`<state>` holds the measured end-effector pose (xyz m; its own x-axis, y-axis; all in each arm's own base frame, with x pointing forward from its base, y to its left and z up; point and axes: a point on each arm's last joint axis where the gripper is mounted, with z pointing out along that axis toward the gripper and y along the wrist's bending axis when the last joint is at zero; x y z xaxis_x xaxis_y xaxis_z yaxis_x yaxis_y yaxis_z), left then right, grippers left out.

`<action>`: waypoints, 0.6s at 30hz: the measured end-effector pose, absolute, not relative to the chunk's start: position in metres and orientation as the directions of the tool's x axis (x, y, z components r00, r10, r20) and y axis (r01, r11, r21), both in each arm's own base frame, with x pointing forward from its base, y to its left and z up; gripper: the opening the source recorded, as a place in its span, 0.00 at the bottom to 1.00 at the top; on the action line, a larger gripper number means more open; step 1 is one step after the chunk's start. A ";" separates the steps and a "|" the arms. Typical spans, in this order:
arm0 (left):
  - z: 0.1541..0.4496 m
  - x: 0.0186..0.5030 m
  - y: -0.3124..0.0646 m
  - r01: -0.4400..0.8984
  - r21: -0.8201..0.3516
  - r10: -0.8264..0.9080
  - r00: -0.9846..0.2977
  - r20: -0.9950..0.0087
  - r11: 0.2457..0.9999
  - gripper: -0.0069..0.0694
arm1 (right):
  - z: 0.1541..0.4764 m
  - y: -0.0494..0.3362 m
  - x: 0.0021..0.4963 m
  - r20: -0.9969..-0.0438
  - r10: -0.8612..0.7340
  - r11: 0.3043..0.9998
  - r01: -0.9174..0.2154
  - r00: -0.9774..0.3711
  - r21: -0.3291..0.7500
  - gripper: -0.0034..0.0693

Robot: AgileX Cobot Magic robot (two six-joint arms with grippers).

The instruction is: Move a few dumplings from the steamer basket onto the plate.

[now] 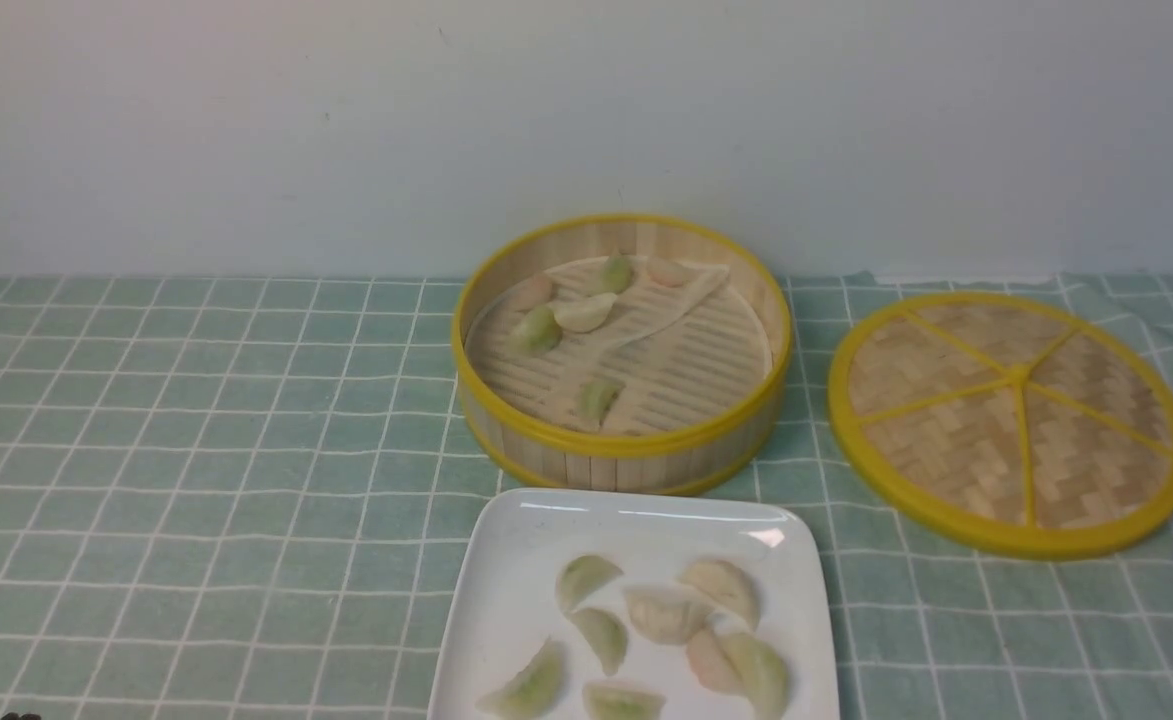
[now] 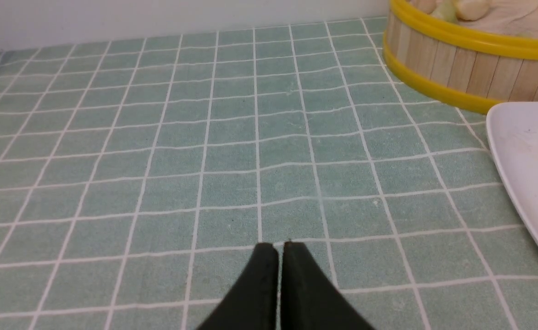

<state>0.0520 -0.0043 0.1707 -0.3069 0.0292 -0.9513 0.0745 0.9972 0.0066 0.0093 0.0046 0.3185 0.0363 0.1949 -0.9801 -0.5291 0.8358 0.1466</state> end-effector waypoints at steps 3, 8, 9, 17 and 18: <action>0.171 0.052 -0.004 0.075 0.007 0.029 -0.307 -0.951 0.997 0.08 | 0.321 0.006 0.008 -0.980 0.187 0.831 -0.543 0.067 0.121 0.03; 0.171 0.052 -0.004 0.075 0.007 0.029 -0.307 -0.951 0.997 0.08 | 0.315 0.006 0.012 -0.984 0.150 0.873 -0.479 0.093 0.087 0.03; 0.171 0.052 -0.004 0.075 0.007 0.029 -0.307 -0.951 0.997 0.08 | 0.310 0.007 0.015 -0.988 0.128 0.897 -0.435 0.090 0.077 0.03; 0.171 0.052 -0.004 0.075 0.007 0.029 -0.307 -0.951 0.997 0.08 | 0.236 0.002 0.044 -0.995 -0.012 0.997 -0.082 -0.097 -0.004 0.03; 0.171 0.052 -0.004 0.075 0.007 0.029 -0.307 -0.951 0.997 0.08 | 0.223 0.001 0.047 -0.990 -0.015 0.999 -0.047 -0.137 -0.009 0.03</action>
<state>0.0520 -0.0043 0.1707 -0.3069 0.0292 -0.9513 0.0745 0.9972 0.0066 0.0468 0.0005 0.2227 -0.1371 -0.0152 -0.9904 -0.0472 0.9988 -0.0088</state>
